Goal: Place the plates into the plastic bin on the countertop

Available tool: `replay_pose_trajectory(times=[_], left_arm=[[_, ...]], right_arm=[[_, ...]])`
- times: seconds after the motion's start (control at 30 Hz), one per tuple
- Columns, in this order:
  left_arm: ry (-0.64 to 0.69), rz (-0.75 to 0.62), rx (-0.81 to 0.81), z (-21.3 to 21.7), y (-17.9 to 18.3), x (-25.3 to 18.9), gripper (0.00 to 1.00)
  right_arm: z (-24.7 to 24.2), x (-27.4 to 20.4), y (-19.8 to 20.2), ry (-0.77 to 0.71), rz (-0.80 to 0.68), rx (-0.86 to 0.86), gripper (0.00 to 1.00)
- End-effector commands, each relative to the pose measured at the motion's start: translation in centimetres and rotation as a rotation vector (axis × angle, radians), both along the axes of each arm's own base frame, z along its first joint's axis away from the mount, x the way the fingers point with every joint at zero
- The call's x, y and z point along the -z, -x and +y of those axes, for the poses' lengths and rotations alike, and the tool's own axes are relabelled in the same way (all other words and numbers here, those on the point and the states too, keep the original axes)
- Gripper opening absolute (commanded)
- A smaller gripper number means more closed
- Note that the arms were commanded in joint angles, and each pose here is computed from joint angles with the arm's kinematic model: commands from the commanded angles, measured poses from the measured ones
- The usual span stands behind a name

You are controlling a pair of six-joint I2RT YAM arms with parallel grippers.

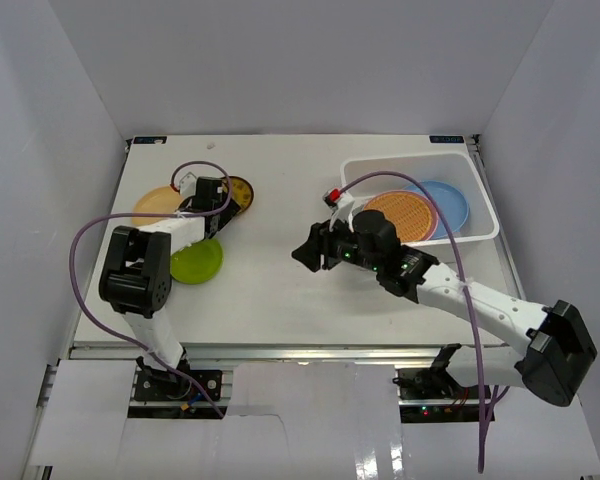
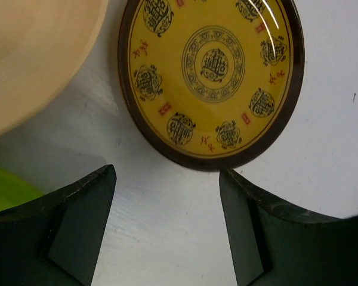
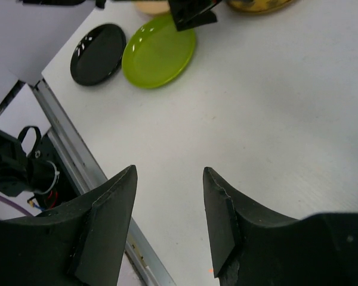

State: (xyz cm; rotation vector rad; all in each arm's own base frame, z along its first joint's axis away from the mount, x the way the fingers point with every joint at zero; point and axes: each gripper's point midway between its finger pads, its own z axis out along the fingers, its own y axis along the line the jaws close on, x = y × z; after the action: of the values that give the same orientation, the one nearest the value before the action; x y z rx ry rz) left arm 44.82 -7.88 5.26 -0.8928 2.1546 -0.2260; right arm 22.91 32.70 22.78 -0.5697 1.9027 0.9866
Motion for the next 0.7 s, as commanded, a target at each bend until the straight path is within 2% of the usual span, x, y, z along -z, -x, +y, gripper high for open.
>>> replay_pose_trajectory(times=[0.0,0.13,0.23,0.27,0.37,0.47,0.53,0.57,0.67], left_arm=[[0.059,-0.107,0.014,-0.9,-3.4,-1.7,0.80],[0.046,-0.073,0.004,-0.8,-5.1,0.1,0.78],[0.056,-0.045,-0.012,-0.4,-5.3,1.6,0.71],[0.059,-0.040,-0.015,-0.3,-5.3,2.0,0.63],[0.061,-0.058,0.004,-0.4,-5.5,1.8,0.47],[0.039,-0.061,0.025,-0.4,-5.5,1.7,0.17],[0.028,-0.064,0.033,-0.3,-5.4,1.6,0.05],[0.027,-0.064,0.036,-0.3,-5.3,1.7,0.00],[0.027,-0.108,0.065,-0.5,-5.6,0.0,0.00]], right_arm=[[2.7,0.8,1.4,0.002,-0.022,-0.063,0.54],[5.3,2.9,3.0,0.022,0.018,-0.140,0.54],[6.5,4.6,3.7,0.030,0.065,-0.166,0.54],[6.9,5.3,3.6,0.026,0.085,-0.165,0.55],[7.5,6.8,2.8,0.023,0.119,-0.127,0.58],[8.6,8.2,2.0,-0.017,0.203,-0.061,0.66],[9.3,9.8,1.6,-0.023,0.250,-0.039,0.68],[9.8,9.7,1.2,-0.047,0.255,-0.027,0.70],[10.9,10.9,0.8,-0.077,0.315,-0.004,0.71]])
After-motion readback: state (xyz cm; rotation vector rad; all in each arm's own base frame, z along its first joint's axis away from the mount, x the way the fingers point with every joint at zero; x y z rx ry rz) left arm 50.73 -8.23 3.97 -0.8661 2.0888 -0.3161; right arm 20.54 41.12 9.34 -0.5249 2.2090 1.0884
